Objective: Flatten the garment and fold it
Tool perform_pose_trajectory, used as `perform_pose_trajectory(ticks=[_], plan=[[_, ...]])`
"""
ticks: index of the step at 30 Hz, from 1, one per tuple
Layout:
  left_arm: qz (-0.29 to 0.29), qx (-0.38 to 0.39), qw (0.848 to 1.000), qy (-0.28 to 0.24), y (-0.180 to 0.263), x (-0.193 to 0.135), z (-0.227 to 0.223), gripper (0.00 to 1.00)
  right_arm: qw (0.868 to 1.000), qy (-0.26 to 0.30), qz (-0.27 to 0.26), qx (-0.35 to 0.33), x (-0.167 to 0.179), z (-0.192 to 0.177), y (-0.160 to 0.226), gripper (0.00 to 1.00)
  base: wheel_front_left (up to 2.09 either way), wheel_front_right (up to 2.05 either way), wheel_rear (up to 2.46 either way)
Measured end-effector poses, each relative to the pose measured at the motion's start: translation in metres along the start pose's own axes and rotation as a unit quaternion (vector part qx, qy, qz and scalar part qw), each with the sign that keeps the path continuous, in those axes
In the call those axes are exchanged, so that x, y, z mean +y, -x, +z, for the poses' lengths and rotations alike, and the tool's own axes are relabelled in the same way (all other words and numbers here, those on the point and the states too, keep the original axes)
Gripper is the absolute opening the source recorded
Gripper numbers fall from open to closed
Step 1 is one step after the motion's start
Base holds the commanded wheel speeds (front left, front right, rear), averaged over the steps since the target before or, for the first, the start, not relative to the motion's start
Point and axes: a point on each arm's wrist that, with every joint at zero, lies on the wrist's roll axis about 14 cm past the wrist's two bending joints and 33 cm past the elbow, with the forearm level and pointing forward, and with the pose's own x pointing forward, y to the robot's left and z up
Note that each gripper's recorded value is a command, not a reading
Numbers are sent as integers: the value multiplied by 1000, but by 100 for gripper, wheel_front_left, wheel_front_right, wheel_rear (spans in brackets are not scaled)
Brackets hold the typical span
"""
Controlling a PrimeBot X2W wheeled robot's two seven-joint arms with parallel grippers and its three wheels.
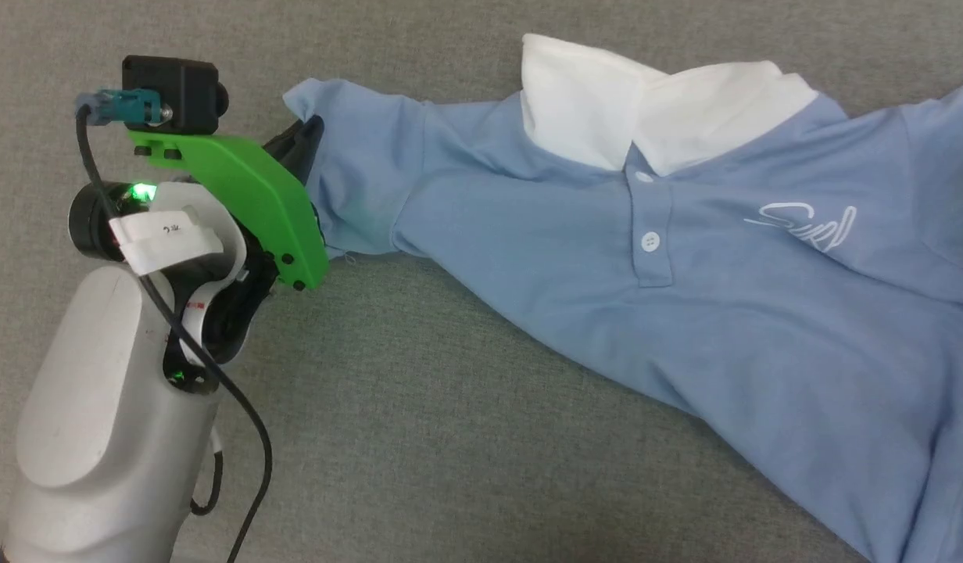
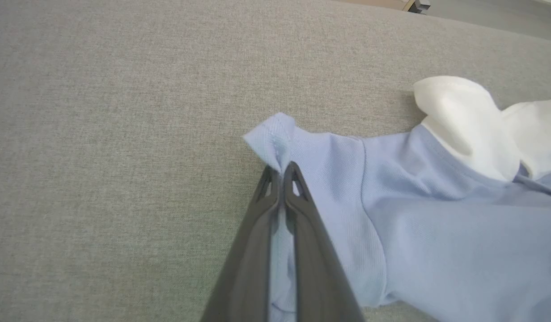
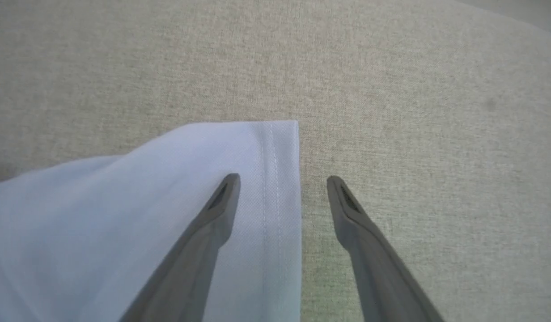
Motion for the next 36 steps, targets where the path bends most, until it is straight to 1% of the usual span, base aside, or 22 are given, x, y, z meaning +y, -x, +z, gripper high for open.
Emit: perform_pose_trajectory(ticks=[3,5,6,10,13,17,21,23,25,27,29,33,34,36], plan=[[0,6,1000,0,-2,0,-3,0,1000,-7,0,20,1,-12,-9,100,0,0,0],[4,7,1000,0,-3,1,-4,0,999,-23,-5,25,-1,-13,-12,11,0,0,0],[5,7,1000,-1,-4,1,-4,0,999,-30,-6,26,-1,-12,-13,0,0,0,0],[4,4,1000,0,-3,-2,-1,0,999,-45,-6,27,-2,-12,-10,0,0,0,0],[6,-5,1000,3,0,-2,5,0,999,-52,-7,8,-4,-6,-5,0,0,0,0],[9,-32,999,7,6,-2,19,0,997,-59,3,-55,-1,20,10,0,0,0,0],[10,-72,997,2,15,-5,43,0,988,-63,25,-138,6,64,38,0,0,0,0],[12,-99,995,-4,20,-6,62,0,981,-59,33,-184,10,88,57,0,0,0,0],[16,-129,991,-18,29,-8,84,0,969,-54,44,-235,13,117,81,0,0,0,0],[17,-159,987,-27,37,-11,107,0,956,-46,49,-285,15,145,108,0,0,0,0],[15,-192,981,-41,48,-18,135,0,940,-38,51,-336,14,174,139,0,0,0,0],[3,-238,969,-62,73,-37,184,0,912,-19,53,-407,16,217,197,0,0,0,0],[2,-249,966,-66,79,-41,194,0,907,-15,54,-418,17,224,208,0,0,0,0],[-2,-279,957,-76,97,-52,220,0,892,-7,52,-449,17,241,238,0,0,0,0]])
